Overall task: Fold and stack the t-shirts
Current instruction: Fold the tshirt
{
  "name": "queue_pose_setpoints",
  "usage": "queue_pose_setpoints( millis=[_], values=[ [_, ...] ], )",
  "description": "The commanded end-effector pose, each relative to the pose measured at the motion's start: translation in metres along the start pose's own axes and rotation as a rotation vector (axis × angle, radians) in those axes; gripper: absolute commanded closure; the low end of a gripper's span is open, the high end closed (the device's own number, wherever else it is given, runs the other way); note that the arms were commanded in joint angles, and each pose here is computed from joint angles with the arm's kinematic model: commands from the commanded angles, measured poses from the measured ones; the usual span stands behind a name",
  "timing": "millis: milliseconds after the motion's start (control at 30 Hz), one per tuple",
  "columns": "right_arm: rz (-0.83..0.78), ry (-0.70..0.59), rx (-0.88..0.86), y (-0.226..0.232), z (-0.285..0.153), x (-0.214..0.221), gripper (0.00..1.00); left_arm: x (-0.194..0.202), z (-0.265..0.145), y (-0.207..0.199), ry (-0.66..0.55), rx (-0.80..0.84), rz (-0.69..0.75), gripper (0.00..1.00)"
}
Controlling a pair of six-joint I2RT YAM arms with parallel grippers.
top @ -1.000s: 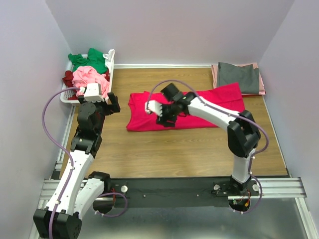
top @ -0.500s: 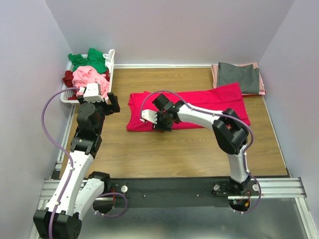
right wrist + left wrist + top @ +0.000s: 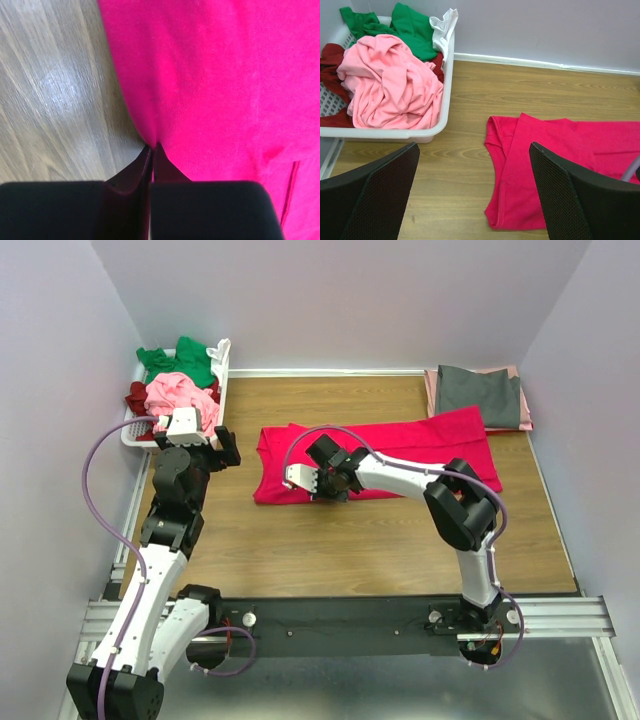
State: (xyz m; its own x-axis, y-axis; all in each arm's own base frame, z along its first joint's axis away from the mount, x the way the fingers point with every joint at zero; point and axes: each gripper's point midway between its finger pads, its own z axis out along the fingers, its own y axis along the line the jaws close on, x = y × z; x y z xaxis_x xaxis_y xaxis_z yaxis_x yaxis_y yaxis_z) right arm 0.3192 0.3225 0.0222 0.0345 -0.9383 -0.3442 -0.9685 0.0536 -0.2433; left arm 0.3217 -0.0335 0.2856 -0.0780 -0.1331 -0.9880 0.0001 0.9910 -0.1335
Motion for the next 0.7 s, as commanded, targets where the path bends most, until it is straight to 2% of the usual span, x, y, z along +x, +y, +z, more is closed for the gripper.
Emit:
queue_pose_setpoints(
  millis=[0,33,167,300,333,367,400,467,533,667],
  values=[
    [-0.004,0.005,-0.037,0.022,0.005,-0.003,0.96,-0.014,-0.003,-0.003,-0.047,0.016,-0.002,0.02],
    [-0.006,-0.003,-0.048,0.027,0.004,-0.007,1.00,-0.014,-0.004,-0.003,-0.049,0.014,-0.003,0.02],
    [-0.047,-0.092,-0.183,0.085,-0.002,-0.041,1.00,-0.016,-0.005,-0.002,-0.055,0.011,-0.004,0.02],
    [-0.162,-0.113,-0.295,0.156,-0.002,-0.074,0.99,-0.018,-0.007,0.002,-0.061,-0.010,-0.003,0.02],
    [-0.167,-0.103,-0.311,0.164,0.002,-0.077,0.94,-0.019,-0.007,0.004,-0.065,-0.017,-0.006,0.02],
    [-0.179,-0.114,-0.316,0.167,-0.003,-0.089,0.76,-0.021,-0.009,0.005,-0.071,-0.026,-0.008,0.02],
    [-0.176,-0.114,-0.319,0.165,-0.004,-0.093,0.64,-0.022,-0.010,0.007,-0.076,-0.037,-0.008,0.02],
    [-0.183,-0.114,-0.291,0.157,-0.007,-0.099,0.46,-0.025,-0.013,0.010,-0.088,-0.051,-0.013,0.02],
    [-0.198,-0.120,-0.239,0.143,-0.016,-0.105,0.40,-0.028,-0.015,0.013,-0.101,-0.065,-0.016,0.02],
    [-0.114,-0.144,-0.174,0.091,-0.031,-0.103,0.39,-0.032,-0.019,0.014,-0.115,-0.075,-0.024,0.02]
  ],
)
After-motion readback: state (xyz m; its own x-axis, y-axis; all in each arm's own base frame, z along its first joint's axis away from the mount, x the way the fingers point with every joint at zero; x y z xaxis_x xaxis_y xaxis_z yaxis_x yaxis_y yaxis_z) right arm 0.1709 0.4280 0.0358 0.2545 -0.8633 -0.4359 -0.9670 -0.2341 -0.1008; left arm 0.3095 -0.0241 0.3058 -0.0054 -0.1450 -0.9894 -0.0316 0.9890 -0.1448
